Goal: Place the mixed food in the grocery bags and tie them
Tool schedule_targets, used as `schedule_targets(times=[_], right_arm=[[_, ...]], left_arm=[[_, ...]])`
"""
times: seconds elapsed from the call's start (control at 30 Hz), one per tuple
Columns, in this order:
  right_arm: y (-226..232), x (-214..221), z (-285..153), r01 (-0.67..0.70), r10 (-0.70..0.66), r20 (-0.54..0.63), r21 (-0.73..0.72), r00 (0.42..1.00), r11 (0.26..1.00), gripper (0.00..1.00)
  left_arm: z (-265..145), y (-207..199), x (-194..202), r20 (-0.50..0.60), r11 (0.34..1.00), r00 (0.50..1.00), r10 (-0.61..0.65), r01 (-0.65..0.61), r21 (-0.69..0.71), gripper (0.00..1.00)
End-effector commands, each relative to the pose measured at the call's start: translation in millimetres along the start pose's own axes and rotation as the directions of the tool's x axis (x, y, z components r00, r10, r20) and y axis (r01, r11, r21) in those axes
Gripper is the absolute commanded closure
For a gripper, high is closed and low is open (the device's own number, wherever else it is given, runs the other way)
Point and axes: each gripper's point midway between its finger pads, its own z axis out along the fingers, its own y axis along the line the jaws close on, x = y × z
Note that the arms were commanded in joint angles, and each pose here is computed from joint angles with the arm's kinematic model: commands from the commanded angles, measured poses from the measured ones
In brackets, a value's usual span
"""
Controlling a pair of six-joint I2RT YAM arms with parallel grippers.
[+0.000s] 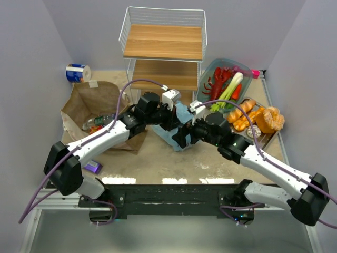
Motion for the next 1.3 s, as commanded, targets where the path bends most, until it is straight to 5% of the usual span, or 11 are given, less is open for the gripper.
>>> schedule_targets(times=[0.0, 0.07, 0.17, 0.23, 0.33, 0.4, 0.57, 0.87, 1.03, 1.27], right_arm=[[-8.7, -10.1, 15.0, 0.125, -0.131, 0.053, 0.116, 0.990, 0.985, 0.07], [-11.0, -3.7, 21.3, 0.138, -0.144, 0.033, 0.137, 0.989, 0.981, 0.08], [-31.9, -1.8, 24.0, 0.089, -0.099, 0.023, 0.268, 0.995, 0.959, 0.33], [-49.8, 4.5, 17.3, 0.024, -0.034, 0.020, 0.378, 0.999, 0.926, 0.71], [-59.2, 10.8, 8.9, -0.037, 0.018, 0.048, 0.423, 0.999, 0.906, 0.98], [-64.6, 13.6, 2.1, -0.087, 0.065, 0.066, 0.432, 0.996, 0.898, 1.00], [-79.2, 22.2, -10.5, -0.189, 0.159, 0.106, 0.433, 0.982, 0.881, 1.00], [-91.8, 14.3, -36.2, -0.306, 0.241, 0.210, 0.377, 0.948, 0.874, 1.00], [-82.2, 14.9, -41.1, -0.334, 0.260, 0.257, 0.307, 0.931, 0.891, 1.00], [-79.5, 22.5, -60.2, -0.344, 0.257, 0.306, 0.280, 0.917, 0.896, 1.00]], left_arm=[[1.6, -12.3, -27.5, 0.069, 0.999, 0.997, -0.023, 0.020, 0.044, 1.00], [2.4, -15.6, -30.0, 0.079, 0.997, 0.996, -0.041, 0.036, 0.061, 1.00], [2.9, -18.0, -35.5, 0.102, 0.996, 0.993, -0.052, 0.045, 0.072, 1.00], [-0.9, -17.0, -43.4, 0.130, 0.998, 0.991, -0.045, 0.038, 0.056, 0.85], [-15.5, -4.3, -56.4, 0.171, 0.999, 0.985, -0.004, 0.013, -0.049, 0.48], [-30.8, 7.3, -62.8, 0.200, 0.992, 0.979, 0.024, 0.002, -0.127, 0.28], [-67.1, 45.6, -58.0, 0.253, 0.976, 0.967, -0.022, 0.076, -0.205, 0.13], [-56.8, 42.0, -11.4, 0.245, 0.981, 0.955, -0.170, 0.188, -0.052, 0.14], [-34.5, 40.0, -13.5, 0.291, 0.941, 0.896, -0.336, 0.332, 0.064, 0.15], [-14.6, 68.0, -19.6, 0.372, 0.866, 0.797, -0.476, 0.499, 0.040, 0.14]])
